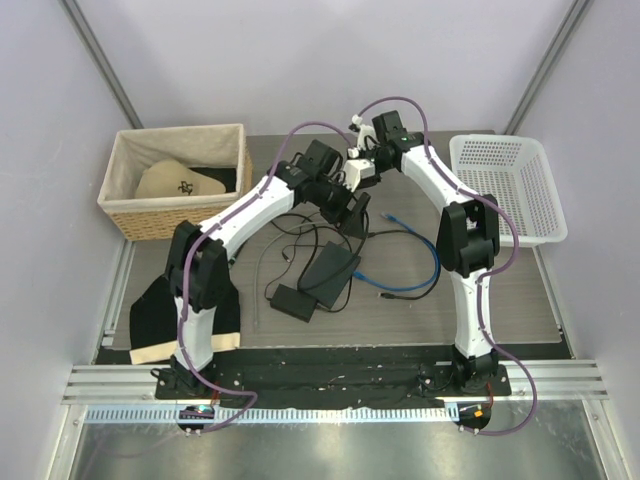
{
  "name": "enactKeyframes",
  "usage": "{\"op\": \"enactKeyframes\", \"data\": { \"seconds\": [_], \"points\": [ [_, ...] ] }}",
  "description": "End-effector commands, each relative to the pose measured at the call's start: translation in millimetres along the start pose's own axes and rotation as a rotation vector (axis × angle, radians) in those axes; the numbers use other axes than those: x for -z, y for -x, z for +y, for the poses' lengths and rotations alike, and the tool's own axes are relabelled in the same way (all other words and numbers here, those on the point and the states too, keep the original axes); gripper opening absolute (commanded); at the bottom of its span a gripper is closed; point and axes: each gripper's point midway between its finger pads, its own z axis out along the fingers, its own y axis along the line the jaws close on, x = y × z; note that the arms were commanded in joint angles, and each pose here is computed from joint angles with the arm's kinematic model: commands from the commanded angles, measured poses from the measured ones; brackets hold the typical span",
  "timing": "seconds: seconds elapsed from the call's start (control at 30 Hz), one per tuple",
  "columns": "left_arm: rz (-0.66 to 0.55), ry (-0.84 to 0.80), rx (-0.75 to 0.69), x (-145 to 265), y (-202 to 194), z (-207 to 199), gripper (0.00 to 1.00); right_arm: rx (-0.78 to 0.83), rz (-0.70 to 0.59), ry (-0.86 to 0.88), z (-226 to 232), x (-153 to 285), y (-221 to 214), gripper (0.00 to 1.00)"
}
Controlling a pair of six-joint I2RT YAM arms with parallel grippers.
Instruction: Pull the plug from the switch port
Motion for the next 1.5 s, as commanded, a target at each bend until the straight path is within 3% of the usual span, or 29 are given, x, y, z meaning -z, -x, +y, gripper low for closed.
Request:
{"op": "enactKeyframes", "data": {
  "seconds": [0.0,0.1,0.33,0.57,0.7,0.83,1.03,1.1,1.13,1.17,1.23,1.47],
  "points": [
    [-0.1,-0.077,0.159,13.9,27.7,-3.2,0.76,0.067,-0.097,-0.039,6.2,14.9,30.6,0.01],
    [-0.113,-0.169,0.246,13.7,25.1,-0.7,0.75,0.087,-0.104,-0.069,4.3,14.7,33.1,0.01],
    [-0.087,-0.215,0.274,3.2,21.0,-0.8,0.66,0.116,-0.12,-0.09,12.3,13.0,39.6,0.01],
    [-0.082,-0.272,0.284,-3.3,21.4,-5.0,0.64,0.123,-0.13,-0.141,7.0,6.7,43.7,0.01],
    [-0.081,-0.281,0.285,-5.7,20.6,-3.7,0.55,0.133,-0.133,-0.147,6.7,2.3,46.2,0.01],
    [-0.106,-0.285,0.319,2.9,24.3,2.3,0.61,0.148,-0.131,-0.172,1.0,0.1,46.4,0.01],
    [-0.151,-0.483,0.377,14.6,34.4,-7.3,0.68,0.155,-0.135,-0.19,-1.0,-3.9,48.6,0.01],
    [-0.152,-0.5,0.383,11.3,35.8,-6.9,0.65,0.159,-0.142,-0.19,1.4,-3.3,51.1,0.01],
    [-0.147,-0.495,0.395,8.4,35.0,-5.5,0.6,0.159,-0.143,-0.189,1.5,-3.3,51.8,0.01],
    [-0.147,-0.489,0.398,7.3,34.3,-4.4,0.48,0.162,-0.148,-0.193,1.4,-2.3,53.2,0.01],
    [-0.15,-0.464,0.398,6.0,32.3,-1.6,0.42,0.17,-0.153,-0.201,0.9,-0.8,55.0,0.01],
    [-0.134,-0.457,0.406,3.7,28.9,-0.6,0.63,0.169,-0.148,-0.209,1.2,-4.3,52.5,0.01]
  ]
}}
